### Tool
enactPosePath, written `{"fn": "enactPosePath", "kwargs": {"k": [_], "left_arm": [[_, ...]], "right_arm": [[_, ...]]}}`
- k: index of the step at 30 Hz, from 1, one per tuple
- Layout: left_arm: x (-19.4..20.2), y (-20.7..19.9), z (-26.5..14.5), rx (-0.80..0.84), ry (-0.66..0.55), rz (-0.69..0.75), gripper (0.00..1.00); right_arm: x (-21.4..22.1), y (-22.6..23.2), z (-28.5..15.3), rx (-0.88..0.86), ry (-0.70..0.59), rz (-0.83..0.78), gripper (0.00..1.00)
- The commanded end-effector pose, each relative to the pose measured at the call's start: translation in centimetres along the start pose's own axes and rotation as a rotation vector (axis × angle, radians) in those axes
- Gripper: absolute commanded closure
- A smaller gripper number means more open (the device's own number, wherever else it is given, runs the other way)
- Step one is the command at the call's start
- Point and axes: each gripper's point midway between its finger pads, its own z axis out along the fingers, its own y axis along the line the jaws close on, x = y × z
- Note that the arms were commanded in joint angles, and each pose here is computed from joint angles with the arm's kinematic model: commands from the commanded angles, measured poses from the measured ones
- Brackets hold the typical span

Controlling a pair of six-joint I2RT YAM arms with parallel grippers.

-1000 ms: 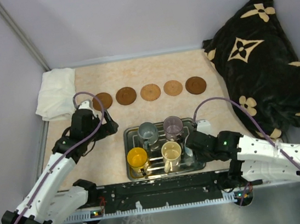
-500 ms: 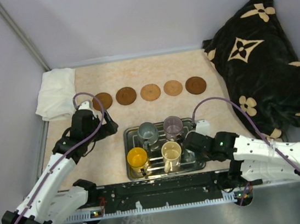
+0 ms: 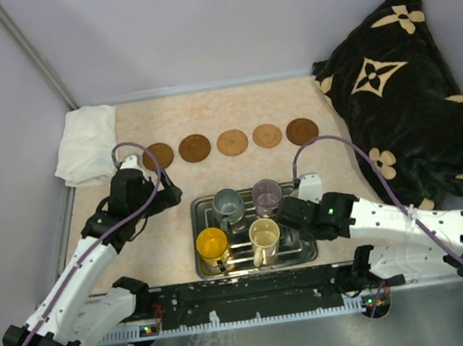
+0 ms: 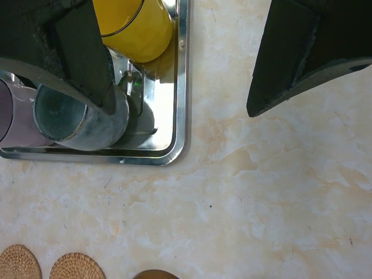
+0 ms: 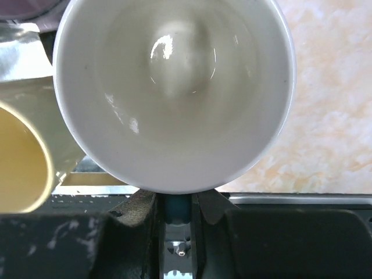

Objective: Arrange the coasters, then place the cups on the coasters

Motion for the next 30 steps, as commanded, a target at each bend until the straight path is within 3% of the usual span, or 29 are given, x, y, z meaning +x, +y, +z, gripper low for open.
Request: {"fn": "enactPosePath", "kwargs": {"k": [1, 7, 13, 24, 30], "left_arm": [[-0.4, -0.2, 0.2, 0.01, -0.026, 0.009, 0.0], [-0.7, -0.6, 0.7, 0.025, -0.032, 0.019, 0.0], [-1.0, -1.0, 1.2, 0.033, -0.031, 0.035, 0.0], [-2.4, -1.6, 2.4, 0.023, -0.046, 0.055, 0.0], [-3.7, -1.7, 2.6, 0.003, -0.08, 0.056, 0.0]], "right_arm": [[-5.2, -0.1, -2.4, 0.073, -0.169, 0.026, 1.0], [-9.6, -0.5, -4.3, 0.161, -0.201, -0.002, 1.0], [-16.1, -2.3, -4.2, 0.133, -0.274, 0.01, 1.0], [-30.1, -5.1, 0.1, 0.145, -0.401, 0.05, 1.0], [-35.7, -6.4, 3.6, 0.183, -0.45, 0.026, 1.0]]}}
